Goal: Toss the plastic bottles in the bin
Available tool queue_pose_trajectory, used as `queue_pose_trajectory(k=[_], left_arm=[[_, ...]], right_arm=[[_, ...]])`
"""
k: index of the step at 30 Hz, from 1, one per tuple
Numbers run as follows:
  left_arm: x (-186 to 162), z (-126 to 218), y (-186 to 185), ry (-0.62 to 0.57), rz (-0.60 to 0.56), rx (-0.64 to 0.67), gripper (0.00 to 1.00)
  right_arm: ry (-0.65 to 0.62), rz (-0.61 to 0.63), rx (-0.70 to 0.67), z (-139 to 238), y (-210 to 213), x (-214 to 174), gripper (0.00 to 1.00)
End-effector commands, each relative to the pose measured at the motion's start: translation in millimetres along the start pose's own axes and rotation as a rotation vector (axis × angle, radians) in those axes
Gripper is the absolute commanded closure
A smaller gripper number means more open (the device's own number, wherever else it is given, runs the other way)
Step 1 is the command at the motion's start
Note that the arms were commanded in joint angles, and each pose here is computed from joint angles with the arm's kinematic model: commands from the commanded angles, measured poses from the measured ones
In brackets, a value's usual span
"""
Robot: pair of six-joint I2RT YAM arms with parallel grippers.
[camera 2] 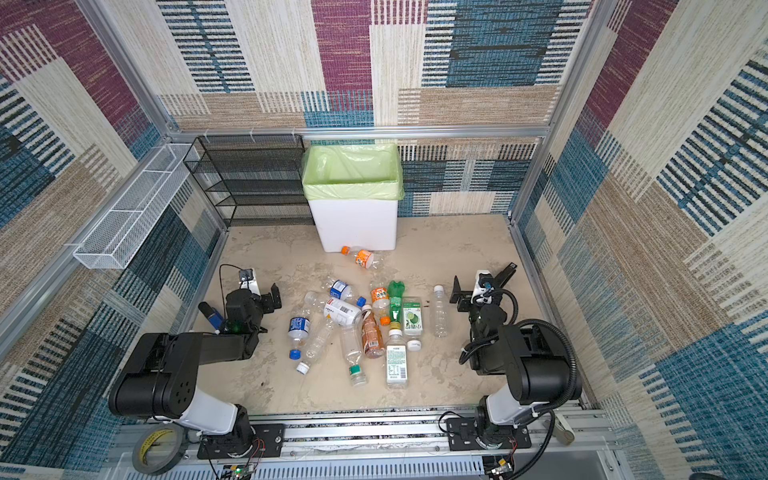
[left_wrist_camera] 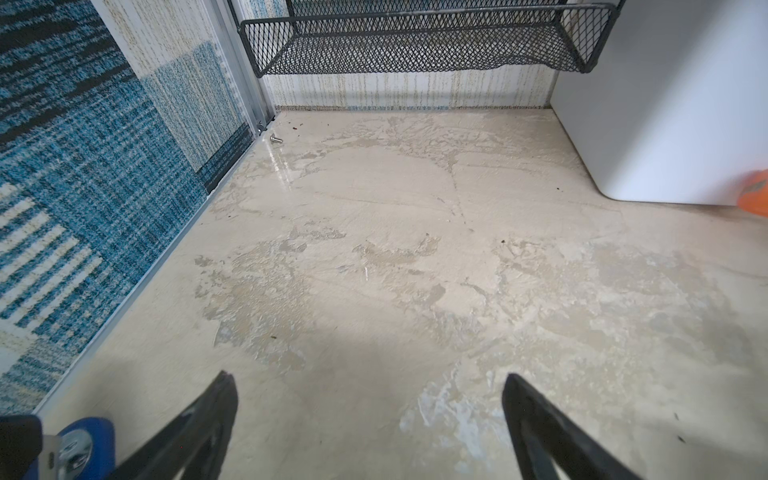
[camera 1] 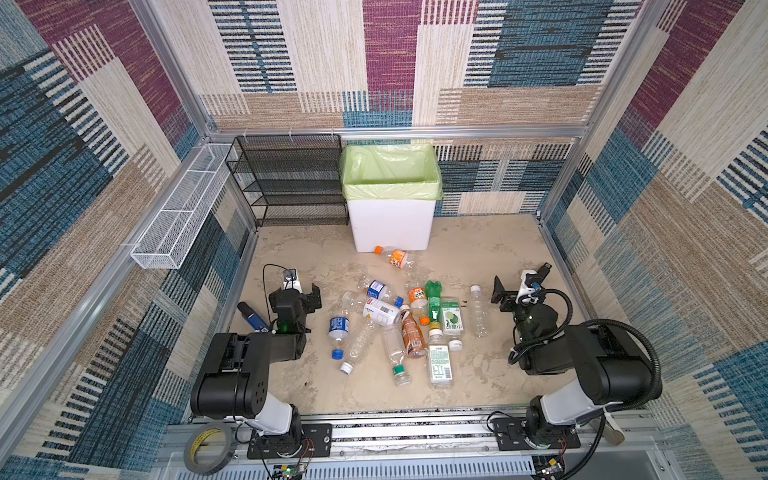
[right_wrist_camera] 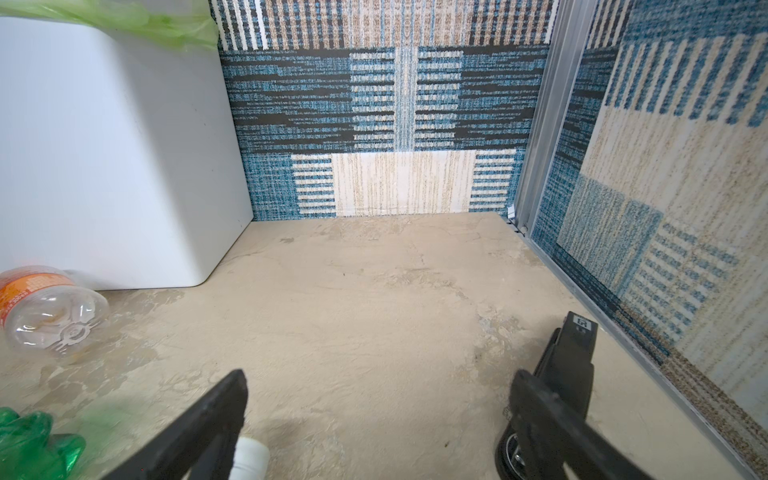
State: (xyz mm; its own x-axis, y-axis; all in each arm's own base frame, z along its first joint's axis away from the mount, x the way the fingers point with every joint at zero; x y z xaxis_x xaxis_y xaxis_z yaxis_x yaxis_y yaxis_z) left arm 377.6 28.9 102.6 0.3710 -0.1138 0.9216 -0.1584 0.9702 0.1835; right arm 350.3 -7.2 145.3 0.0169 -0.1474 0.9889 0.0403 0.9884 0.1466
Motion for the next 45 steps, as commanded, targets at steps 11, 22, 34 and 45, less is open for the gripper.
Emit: queue_pose_trajectory(k=[11,22,34,45], left_arm=[[16.2,2.9,3.6,0.003,0.012,0.005,0.33],[101.9,27.7,3.8,0.232,0.15,-0.038,0.38],[119.6,54.1,-41.8,0.297,0.11,-0.388,0.35],[124.3,56.8,-53.1,0.282,0.163,-0.462,0.35]], right_arm=[[0.063,-0.011,-0.002,-22.7,3.4,13.9,0.09],[0.439,-0.254,-0.04,-56.6,19.5,23.5,0.19],[0.745,-0.269,-0.084,11.9,49.0,-17.1,0.18],[0.936,-0.232,-0.048,30.5,66.7,-57.2,0.16]])
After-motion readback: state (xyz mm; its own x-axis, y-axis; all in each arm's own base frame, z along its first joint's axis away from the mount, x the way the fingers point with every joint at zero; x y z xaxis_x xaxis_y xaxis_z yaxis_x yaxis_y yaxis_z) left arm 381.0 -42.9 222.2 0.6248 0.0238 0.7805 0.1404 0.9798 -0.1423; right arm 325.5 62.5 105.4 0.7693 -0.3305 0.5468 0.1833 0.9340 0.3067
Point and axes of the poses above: each gripper's point midway between its finger pads, its own z axis back along the fingers, its own y axis along the line the jaws close on, x = y × z, the point moved 2 cm from there along z, back along the fingers, and after that the axes turned 7 degrees about -z, right-handed, at the moved point
